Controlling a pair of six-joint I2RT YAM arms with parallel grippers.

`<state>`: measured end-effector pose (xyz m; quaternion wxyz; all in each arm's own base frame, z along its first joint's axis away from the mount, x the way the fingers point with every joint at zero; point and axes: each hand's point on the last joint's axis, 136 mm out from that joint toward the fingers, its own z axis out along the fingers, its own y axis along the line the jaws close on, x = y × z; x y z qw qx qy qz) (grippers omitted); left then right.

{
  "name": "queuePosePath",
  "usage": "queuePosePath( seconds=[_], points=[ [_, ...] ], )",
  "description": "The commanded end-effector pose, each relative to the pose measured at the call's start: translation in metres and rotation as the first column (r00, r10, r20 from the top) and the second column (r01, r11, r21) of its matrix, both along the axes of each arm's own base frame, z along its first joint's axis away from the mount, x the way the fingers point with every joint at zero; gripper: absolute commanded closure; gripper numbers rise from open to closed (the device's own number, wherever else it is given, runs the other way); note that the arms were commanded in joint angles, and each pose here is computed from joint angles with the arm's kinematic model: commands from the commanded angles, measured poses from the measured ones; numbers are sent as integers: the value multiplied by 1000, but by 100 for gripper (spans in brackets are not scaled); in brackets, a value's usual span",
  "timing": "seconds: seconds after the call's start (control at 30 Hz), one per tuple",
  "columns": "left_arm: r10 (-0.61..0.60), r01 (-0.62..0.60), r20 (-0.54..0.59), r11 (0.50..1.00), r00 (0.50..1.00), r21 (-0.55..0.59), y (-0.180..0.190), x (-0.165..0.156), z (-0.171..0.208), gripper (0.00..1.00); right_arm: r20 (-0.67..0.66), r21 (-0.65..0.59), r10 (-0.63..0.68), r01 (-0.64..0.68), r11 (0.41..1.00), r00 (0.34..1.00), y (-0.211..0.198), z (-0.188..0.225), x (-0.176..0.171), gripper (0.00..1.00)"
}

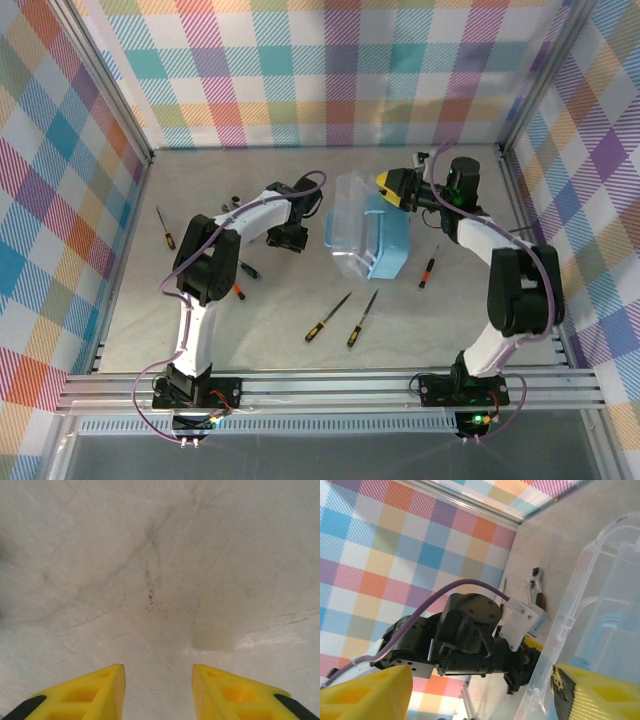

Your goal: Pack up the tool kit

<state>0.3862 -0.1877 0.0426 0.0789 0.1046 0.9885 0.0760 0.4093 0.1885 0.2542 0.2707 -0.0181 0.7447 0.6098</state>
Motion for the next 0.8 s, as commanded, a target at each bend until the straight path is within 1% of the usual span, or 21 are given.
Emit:
queuePosePath(
  seconds=[0.0,0.13,0.2,0.23,0.27,0.3,0.43,0.47,0.53,0.57,0.63,0.67,0.77],
  points=[
    [11,-9,68,999,998,-30,3,5,43,59,61,-191,-68,78,979,996,-11,16,-10,24],
    [5,6,103,995,995,-104,-7,8,71,55,29,-340,-190,189,921,981,-32,14,-13,22],
    [2,15,120,990,993,-140,-12,8,85,53,11,-441,-275,251,862,961,-47,4,-15,21],
    [2,18,129,987,992,-157,-13,8,92,52,12,-495,-310,275,824,951,-54,0,-16,20],
    [6,19,145,985,989,-172,-14,8,100,50,15,-560,-354,301,772,935,-63,-7,-18,18],
    [10,21,161,981,987,-194,-17,8,109,48,10,-607,-374,303,735,928,-70,-14,-22,17],
    [24,46,198,939,980,-342,-37,1,140,36,7,-718,-368,260,645,930,-76,-37,-45,12],
    [22,59,206,923,978,-381,-43,-2,148,32,11,-733,-366,256,630,931,-77,-40,-50,11],
    [24,81,218,886,976,-457,-57,-6,161,22,0,-748,-343,228,624,939,-74,-49,-62,10],
    [17,99,222,861,975,-500,-66,-9,167,15,-6,-761,-330,209,614,944,-72,-54,-68,9],
    [12,117,220,817,975,-564,-82,-14,176,3,-31,-766,-297,169,620,954,-65,-64,-77,9],
    [8,127,223,801,975,-585,-88,-15,180,0,-41,-768,-281,150,623,959,-62,-68,-81,9],
    [9,141,232,773,973,-619,-105,-13,185,0,-66,-785,-261,112,610,963,-58,-80,-90,9]
  ],
)
